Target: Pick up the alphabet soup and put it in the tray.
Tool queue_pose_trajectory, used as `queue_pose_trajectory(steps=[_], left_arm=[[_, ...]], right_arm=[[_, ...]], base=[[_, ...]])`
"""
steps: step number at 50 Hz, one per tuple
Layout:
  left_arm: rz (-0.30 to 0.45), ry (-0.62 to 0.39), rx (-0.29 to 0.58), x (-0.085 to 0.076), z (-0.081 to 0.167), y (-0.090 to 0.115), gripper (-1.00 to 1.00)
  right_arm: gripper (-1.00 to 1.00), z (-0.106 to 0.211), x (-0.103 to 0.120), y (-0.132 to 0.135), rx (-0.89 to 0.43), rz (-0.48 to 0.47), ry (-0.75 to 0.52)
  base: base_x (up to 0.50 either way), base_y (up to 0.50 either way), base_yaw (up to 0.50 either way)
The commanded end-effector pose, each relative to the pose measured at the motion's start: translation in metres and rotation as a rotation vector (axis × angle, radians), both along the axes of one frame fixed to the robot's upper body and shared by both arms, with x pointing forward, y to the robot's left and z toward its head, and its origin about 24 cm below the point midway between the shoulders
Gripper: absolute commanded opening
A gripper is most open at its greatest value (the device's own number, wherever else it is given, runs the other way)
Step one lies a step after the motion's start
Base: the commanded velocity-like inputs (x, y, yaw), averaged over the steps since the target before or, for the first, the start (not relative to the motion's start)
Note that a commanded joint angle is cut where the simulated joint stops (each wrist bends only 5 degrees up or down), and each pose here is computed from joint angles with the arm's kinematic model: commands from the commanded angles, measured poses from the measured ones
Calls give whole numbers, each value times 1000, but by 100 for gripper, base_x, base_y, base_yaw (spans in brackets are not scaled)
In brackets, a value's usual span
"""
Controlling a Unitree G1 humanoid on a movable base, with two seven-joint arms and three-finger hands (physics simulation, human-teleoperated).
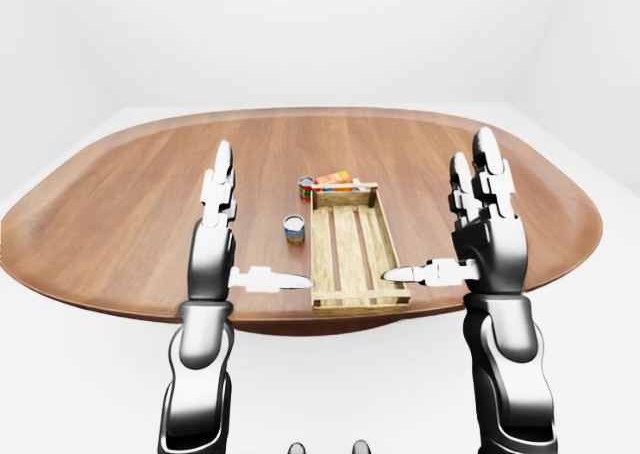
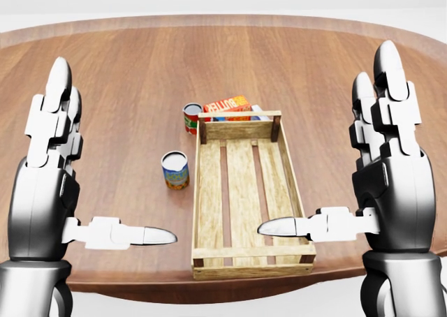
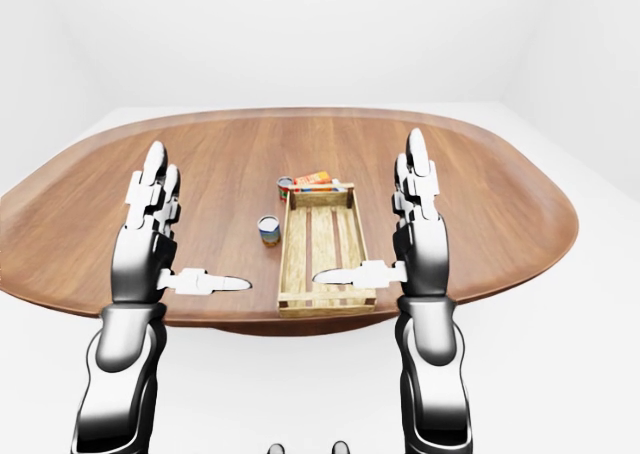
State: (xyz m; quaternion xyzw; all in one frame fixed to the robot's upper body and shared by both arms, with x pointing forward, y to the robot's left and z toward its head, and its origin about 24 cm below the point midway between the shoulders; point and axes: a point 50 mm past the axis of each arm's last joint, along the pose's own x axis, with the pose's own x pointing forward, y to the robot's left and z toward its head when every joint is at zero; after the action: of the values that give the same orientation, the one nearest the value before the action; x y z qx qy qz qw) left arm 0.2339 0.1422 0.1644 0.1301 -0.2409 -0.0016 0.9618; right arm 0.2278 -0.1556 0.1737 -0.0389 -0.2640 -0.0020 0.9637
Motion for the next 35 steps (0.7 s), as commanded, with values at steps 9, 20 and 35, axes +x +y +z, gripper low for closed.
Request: queue_pose_trajectory(steps=[9, 20, 35], left_arm=[[1, -1, -33, -2, 0, 2, 100], [2, -4, -35, -2, 1, 3, 100], [8, -4, -38, -2, 1, 4, 100]], right_arm=[[100, 1, 0, 1, -2, 3, -4], [100, 2, 0, 1, -5, 4, -10], [100, 2, 0, 2, -6, 7, -8]], base=[[50, 0, 0], [50, 0, 0], [50, 0, 0]])
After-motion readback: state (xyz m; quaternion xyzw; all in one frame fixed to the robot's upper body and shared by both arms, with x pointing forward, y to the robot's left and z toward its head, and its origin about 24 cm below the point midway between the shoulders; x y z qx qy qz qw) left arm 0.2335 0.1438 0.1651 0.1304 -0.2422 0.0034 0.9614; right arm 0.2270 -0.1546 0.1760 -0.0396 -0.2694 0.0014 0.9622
